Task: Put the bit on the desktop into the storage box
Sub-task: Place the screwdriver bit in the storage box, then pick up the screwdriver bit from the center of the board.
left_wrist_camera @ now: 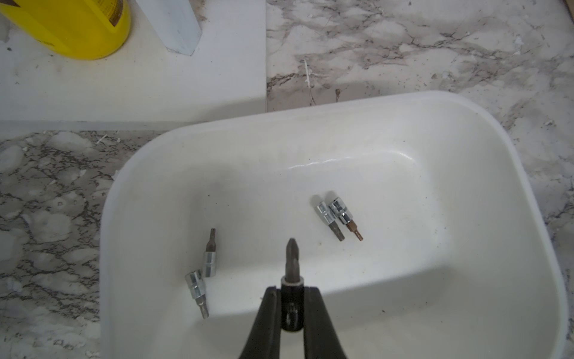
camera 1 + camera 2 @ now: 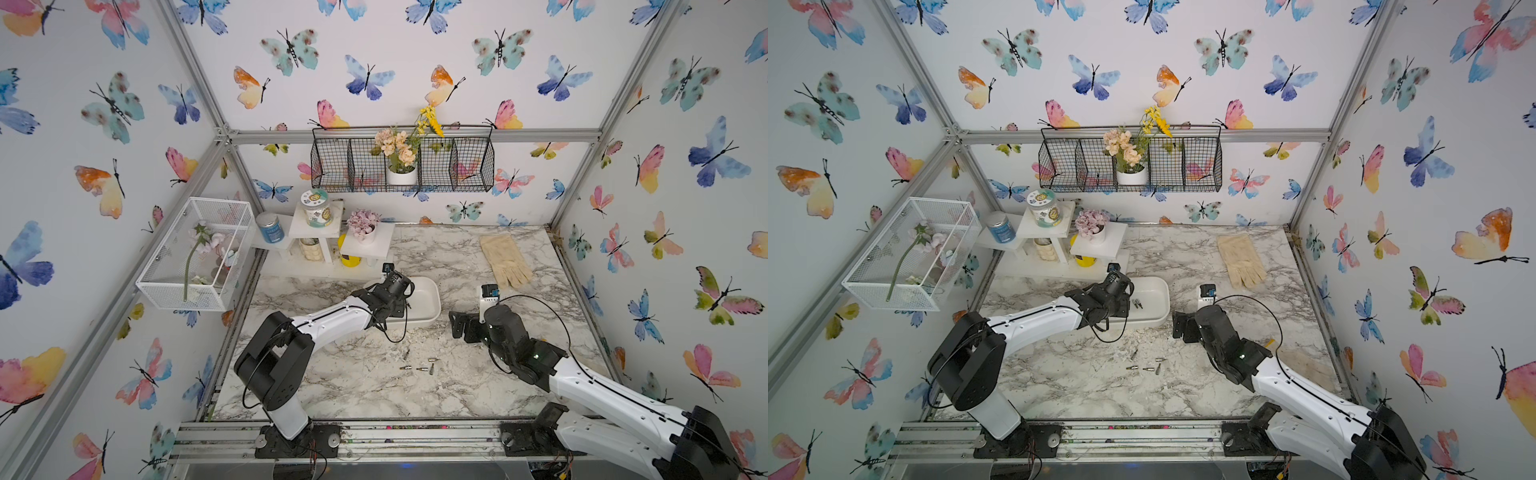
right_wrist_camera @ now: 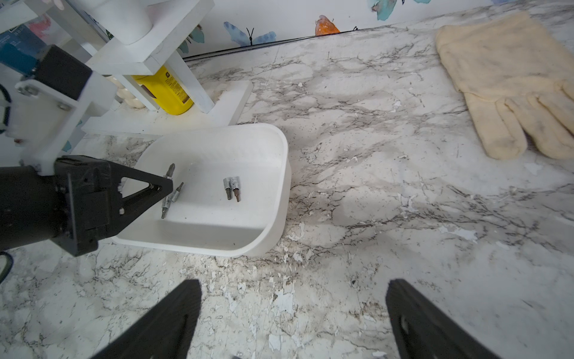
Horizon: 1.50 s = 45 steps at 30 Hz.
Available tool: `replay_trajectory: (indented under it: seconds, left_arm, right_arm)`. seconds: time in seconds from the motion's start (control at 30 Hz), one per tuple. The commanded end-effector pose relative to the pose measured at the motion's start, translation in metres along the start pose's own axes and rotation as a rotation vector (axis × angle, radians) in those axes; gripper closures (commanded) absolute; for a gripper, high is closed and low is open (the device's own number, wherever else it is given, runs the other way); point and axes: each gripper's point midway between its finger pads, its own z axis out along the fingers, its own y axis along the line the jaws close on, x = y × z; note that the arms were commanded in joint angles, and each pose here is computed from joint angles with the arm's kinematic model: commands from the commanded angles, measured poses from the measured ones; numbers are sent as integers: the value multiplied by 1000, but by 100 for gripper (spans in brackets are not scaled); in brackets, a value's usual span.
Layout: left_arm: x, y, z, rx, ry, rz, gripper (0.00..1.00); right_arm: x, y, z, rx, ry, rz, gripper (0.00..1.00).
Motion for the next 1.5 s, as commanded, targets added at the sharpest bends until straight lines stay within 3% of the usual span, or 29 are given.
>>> replay_trajectory:
  seconds: [0.0,0.27,0.53,0.67,0.77,1.2,1.47]
  left_arm:
    - [-4,-7,6,35,0,10,87]
    - [-6,-7,0,44,-6,7,57]
    - [-17,-5,-35,85,-55,-32,40]
    - [-16,5,-60,101,-94,-74,24]
    - [-9,18,-76,96,-119,-111,3]
    - [40,66,-112,71,-157,-208,1]
    - [55,87,-119,17,-170,-242,1]
  right_arm:
    - [8,-3,3,4,29,-20,2]
    - [13,3,6,-18,63,-47,2]
    - [23,17,9,-81,145,-96,2]
    - [32,29,12,-133,219,-106,7]
    - [41,38,15,-166,285,-88,10]
    - [80,74,29,-237,440,-39,23]
    - [102,110,36,-227,495,-123,28]
